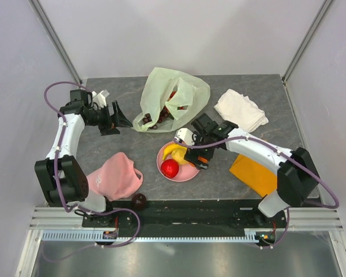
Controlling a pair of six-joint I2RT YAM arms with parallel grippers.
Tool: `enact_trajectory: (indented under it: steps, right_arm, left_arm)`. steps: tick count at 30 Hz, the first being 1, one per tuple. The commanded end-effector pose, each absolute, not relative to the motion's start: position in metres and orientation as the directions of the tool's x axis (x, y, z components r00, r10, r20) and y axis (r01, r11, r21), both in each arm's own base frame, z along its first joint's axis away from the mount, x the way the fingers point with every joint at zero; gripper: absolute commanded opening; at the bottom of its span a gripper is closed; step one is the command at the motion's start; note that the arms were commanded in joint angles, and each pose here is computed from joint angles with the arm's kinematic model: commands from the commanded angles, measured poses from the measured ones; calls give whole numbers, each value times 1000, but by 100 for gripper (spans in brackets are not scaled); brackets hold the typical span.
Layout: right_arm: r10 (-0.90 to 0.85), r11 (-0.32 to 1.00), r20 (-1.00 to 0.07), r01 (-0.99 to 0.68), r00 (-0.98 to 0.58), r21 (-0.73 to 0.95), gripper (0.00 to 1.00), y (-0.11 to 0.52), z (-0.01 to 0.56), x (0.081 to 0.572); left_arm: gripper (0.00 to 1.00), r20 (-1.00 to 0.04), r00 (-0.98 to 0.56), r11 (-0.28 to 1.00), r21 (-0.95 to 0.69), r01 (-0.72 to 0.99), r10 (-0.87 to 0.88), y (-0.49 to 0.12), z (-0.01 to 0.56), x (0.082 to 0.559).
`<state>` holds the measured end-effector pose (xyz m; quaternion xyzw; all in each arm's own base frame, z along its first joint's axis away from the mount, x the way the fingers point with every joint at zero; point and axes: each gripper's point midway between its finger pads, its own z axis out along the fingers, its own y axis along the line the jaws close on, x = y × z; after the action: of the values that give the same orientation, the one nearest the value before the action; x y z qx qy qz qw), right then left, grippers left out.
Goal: Take the fake fruits out of the plastic bag
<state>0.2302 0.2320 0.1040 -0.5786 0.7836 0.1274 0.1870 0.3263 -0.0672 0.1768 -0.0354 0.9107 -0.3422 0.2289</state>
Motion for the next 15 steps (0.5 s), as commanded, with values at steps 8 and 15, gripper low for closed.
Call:
enact_trajectory:
  steps: [8, 15]
  right_arm:
    - [-884, 337, -362, -940, -295, -56, 58, 225, 61, 268]
    - [-881, 338, -361, -941, -305, -31, 62, 236, 58, 274]
  left_arm:
    - [96, -466, -860, 768, -623, 152, -207, -66, 194, 333]
    - [96, -455, -866, 768, -623, 146, -205, -66, 189, 333]
